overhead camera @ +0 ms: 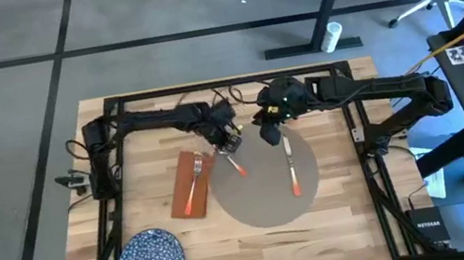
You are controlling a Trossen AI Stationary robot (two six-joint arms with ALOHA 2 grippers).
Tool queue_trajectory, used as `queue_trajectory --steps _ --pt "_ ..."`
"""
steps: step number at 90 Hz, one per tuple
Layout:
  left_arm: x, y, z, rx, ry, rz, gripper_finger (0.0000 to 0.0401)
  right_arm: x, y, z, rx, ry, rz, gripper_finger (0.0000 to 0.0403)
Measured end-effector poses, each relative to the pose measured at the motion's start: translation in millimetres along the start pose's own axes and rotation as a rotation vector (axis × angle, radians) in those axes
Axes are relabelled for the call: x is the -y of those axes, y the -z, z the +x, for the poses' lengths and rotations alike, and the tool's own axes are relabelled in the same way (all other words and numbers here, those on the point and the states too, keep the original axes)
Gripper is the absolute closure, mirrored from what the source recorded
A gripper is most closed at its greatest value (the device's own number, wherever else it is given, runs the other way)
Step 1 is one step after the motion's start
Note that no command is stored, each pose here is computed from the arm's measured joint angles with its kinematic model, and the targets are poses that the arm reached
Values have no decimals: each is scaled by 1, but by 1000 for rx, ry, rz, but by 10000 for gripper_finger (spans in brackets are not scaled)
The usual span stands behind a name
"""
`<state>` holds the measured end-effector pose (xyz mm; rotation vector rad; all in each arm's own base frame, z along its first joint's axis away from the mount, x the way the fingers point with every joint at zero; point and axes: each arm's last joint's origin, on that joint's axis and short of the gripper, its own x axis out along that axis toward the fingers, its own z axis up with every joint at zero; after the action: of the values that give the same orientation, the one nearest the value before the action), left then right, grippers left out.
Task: Set table place
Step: Put the orange spoon on the gray mat
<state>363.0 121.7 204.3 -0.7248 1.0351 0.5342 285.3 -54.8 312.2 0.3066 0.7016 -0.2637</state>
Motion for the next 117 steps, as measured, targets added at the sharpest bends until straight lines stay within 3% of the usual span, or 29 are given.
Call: queue_trajectory --steps 21,50,81,95,117 --pt "-21 -16 -72 201 2 13 401 -2 -7 0 74 -16 -65 329" --pt "-26 -1 -139 388 -23 96 401 -5 -10 6 91 -104 -161 329" --pt "-33 25 -156 419 0 107 401 -7 -12 30 98 -135 -171 329" --pt "-30 35 -159 432 16 166 401 -6 -12 30 105 -116 -157 329" --pt "-30 57 -160 545 135 214 401 -5 -11 38 90 -95 -154 329"
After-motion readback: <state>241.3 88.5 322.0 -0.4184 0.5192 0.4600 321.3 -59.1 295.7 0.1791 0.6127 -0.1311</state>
